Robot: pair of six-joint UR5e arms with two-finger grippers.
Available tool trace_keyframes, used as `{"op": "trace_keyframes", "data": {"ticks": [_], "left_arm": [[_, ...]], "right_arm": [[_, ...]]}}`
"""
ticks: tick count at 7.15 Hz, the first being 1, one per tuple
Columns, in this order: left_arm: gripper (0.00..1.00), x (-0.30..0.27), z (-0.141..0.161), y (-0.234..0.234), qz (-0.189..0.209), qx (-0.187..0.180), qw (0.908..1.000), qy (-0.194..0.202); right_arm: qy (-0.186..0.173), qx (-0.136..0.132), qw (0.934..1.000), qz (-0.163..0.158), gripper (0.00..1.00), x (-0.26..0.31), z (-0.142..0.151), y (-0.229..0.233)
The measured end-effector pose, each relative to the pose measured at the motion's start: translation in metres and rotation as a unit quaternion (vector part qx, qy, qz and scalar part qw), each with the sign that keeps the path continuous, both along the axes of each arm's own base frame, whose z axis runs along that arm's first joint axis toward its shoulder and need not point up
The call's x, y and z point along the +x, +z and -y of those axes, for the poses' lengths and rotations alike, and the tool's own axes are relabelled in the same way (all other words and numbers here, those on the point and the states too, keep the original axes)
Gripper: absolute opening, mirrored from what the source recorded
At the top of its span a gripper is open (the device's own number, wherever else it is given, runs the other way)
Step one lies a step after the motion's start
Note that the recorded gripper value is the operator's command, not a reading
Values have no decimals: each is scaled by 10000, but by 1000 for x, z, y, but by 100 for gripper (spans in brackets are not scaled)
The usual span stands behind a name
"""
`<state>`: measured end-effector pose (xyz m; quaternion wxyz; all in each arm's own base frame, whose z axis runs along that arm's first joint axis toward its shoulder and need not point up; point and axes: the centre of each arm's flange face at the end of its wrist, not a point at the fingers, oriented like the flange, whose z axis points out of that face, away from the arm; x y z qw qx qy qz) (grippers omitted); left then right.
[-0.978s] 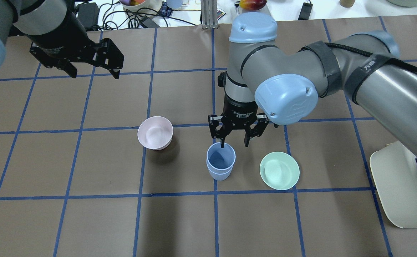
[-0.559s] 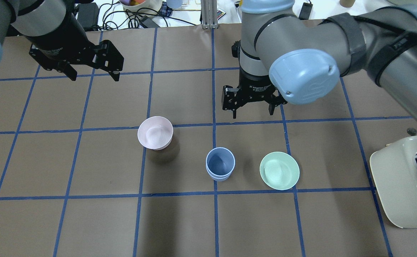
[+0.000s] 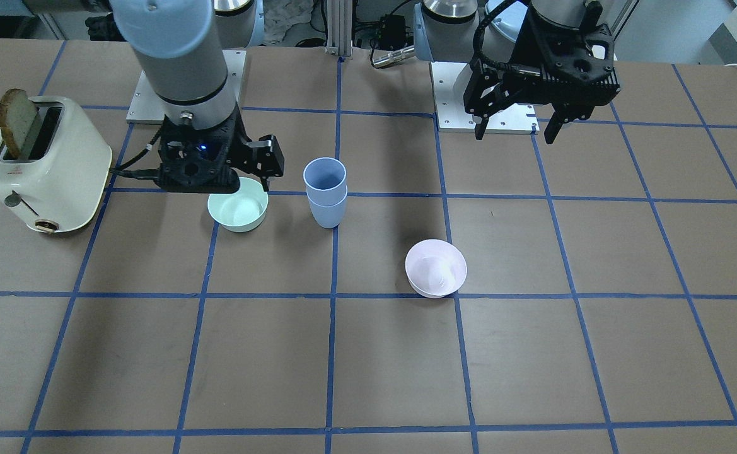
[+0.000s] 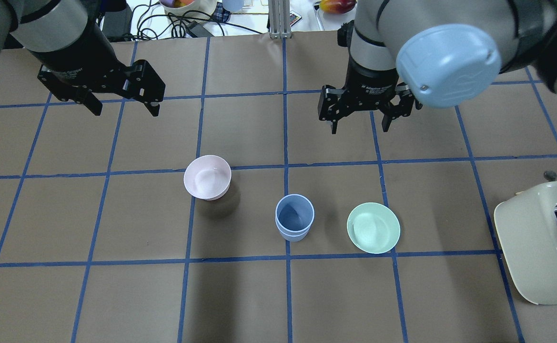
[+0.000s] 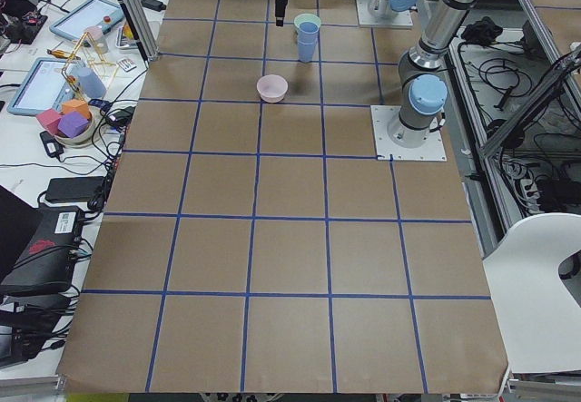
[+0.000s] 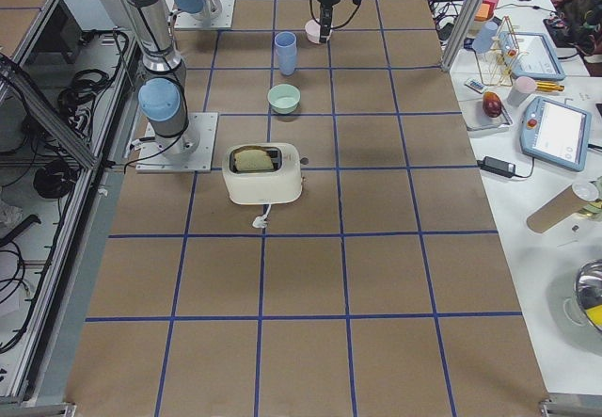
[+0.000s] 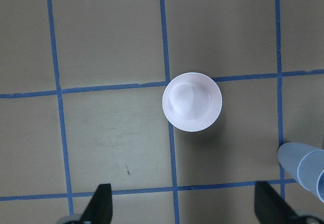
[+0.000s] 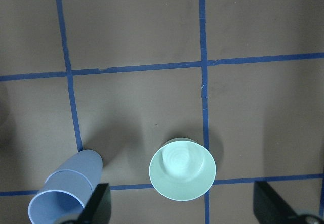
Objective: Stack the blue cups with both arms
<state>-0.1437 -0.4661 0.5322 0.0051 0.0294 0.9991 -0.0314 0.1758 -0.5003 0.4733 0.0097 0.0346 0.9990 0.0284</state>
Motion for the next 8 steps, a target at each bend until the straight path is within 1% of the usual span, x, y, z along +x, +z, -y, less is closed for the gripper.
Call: {"op": "trace_keyframes", "data": {"ticks": [1, 2, 3, 4, 8], "left_arm": [[100, 0, 0, -1, 0, -3, 10000, -2], [100, 0, 0, -1, 4, -6, 10000, -5], [100, 0, 0, -1, 5, -12, 10000, -5], [100, 0, 0, -1, 5, -13, 10000, -2], [100, -1, -1, -2, 6, -6, 10000, -7]], "right_arm": [[-89, -96, 9999, -6, 100, -9, -12, 17], [-114, -91, 9999, -38, 100, -15, -21, 26], [-107, 16, 9999, -73, 100, -24, -24, 25], [-123, 77, 9999, -80, 100, -35, -24, 24], [-221, 97, 9997, -87, 100, -45, -22, 22]]}}
